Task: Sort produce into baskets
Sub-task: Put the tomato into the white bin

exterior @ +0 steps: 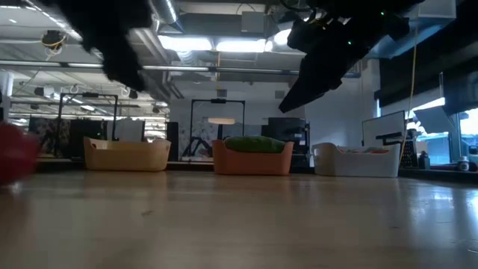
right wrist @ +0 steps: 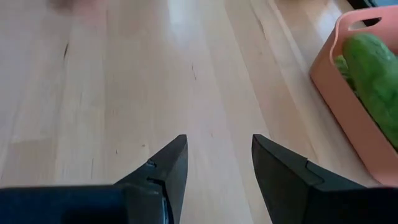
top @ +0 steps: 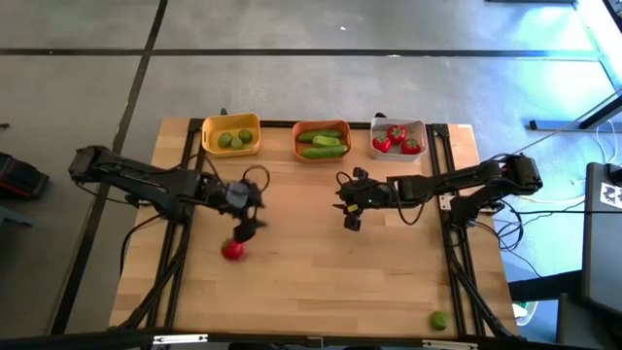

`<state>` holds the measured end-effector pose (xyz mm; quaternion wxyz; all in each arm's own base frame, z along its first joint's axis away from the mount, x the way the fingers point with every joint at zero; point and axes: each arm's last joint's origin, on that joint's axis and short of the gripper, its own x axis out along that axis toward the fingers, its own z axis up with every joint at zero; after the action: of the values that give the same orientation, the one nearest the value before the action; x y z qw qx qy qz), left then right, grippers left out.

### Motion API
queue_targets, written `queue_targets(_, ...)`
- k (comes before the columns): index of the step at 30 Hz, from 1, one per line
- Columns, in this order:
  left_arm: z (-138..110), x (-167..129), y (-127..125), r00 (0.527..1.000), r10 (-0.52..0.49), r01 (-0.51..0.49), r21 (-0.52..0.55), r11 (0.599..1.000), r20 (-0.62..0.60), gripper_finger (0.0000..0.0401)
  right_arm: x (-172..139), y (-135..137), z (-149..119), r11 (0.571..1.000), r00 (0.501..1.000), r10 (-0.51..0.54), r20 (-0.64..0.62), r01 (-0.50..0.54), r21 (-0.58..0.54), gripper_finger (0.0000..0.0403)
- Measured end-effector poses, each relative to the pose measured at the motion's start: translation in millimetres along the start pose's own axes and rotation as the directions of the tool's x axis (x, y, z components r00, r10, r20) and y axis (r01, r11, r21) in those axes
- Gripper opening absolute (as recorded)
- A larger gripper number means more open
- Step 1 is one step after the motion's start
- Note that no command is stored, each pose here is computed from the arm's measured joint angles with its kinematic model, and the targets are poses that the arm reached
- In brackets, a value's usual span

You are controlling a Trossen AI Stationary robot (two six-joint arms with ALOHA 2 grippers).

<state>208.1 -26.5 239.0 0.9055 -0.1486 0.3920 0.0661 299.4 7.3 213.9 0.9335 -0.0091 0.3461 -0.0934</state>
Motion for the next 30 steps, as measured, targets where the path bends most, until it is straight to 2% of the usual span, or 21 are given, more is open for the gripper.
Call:
queue_targets(2,-3.8,-10.4,-16.2,0.993,-0.075,0.074,-0.021,0.997,-0.088,0.0282,0.0,0.0,0.1,1.0,1.0,0.0,0.001,0.0,0.001,0.017)
queue_targets(5,-20.1,-20.4,-43.5,0.958,-0.172,0.153,-0.096,0.983,-0.231,0.0278,0.0,0.0,-0.2,1.0,1.0,0.0,-0.002,0.0,0.01,0.017)
queue_targets(8,-35.8,-26.1,-64.7,0.936,-0.214,0.188,-0.118,0.975,-0.278,0.0267,0.0,0.0,-0.1,1.0,1.0,0.0,-0.001,0.0,0.02,0.017)
queue_targets(12,-45.2,-24.9,-76.5,0.947,-0.177,0.152,-0.111,0.982,-0.268,0.0254,0.0,0.1,1.1,1.0,1.0,0.001,0.011,-0.001,0.029,0.017)
queue_targets(19,-58.1,-12.6,-88.2,0.933,-0.141,0.115,-0.097,0.989,-0.331,0.0251,0.0,1.4,0.4,0.998,0.999,0.043,0.002,-0.043,0.05,0.017)
queue_targets(30,-60.9,-4.9,-90.2,0.943,-0.09,0.066,-0.085,0.994,-0.319,0.0251,0.0,1.4,0.4,0.998,0.999,0.043,0.002,-0.043,0.051,0.0174)
